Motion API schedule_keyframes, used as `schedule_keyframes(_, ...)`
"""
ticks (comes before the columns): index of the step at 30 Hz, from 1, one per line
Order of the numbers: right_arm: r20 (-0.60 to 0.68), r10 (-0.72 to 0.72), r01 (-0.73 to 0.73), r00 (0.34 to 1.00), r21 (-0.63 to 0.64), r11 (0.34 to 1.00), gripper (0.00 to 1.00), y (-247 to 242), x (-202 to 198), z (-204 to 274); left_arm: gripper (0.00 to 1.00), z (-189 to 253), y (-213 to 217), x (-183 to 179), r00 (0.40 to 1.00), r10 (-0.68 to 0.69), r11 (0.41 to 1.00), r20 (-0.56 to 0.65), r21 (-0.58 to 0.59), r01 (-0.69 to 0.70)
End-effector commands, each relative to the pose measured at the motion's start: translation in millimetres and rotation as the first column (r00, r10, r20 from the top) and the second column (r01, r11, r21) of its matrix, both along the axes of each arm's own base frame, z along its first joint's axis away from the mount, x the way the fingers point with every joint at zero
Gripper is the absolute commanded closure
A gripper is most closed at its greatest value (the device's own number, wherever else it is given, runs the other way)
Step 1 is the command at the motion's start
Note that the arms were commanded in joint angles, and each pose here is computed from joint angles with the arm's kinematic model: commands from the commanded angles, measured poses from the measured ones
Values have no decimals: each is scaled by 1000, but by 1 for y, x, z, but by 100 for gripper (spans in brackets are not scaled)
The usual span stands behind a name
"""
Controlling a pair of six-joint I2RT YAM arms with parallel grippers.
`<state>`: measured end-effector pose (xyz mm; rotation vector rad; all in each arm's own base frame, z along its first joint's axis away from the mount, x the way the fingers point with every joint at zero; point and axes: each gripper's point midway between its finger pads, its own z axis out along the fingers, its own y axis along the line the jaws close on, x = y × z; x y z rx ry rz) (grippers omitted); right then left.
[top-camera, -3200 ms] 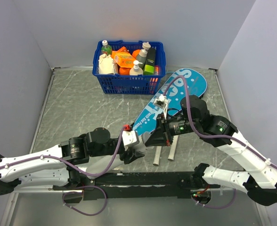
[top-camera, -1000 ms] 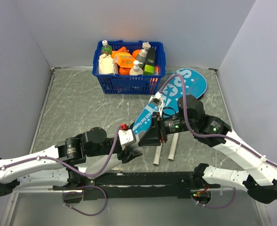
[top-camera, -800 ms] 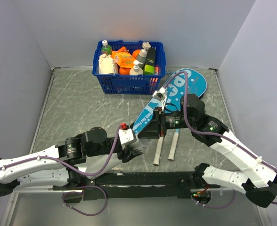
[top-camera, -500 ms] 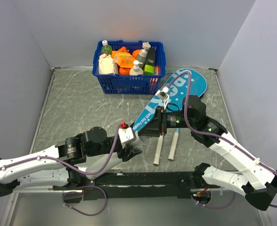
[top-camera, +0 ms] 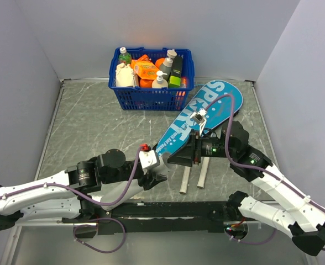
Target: Pack up the badminton gear
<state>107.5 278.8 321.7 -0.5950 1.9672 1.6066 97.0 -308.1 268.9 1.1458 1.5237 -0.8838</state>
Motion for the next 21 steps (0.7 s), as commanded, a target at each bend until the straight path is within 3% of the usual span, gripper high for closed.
schedule_keyframes(1,-122,35,-49,992,-109,993,56,-3,-16,-47,97,15,-1,-1,999,-8,999,43,-46,10)
schedule_keyframes(10,-132,41,-67,990,-205,977,60,7,-23,-67,98,12,3,19,993,100,995,68,-36,-98)
schedule_keyframes(12,-48,-51,38,998,-232,972,56,3,-5,-55,98,9,6,28,986,145,989,77,-2,-145)
schedule_keyframes(16,108,-252,274,962,-333,902,54,-20,35,-41,98,15,13,46,973,212,976,91,22,-215)
schedule_keyframes(20,245,-422,485,873,-343,804,54,-49,66,-27,98,22,27,73,951,293,954,93,40,-298)
schedule_keyframes(21,288,-484,561,826,-346,752,53,-61,77,-30,98,24,35,86,938,334,940,95,40,-339)
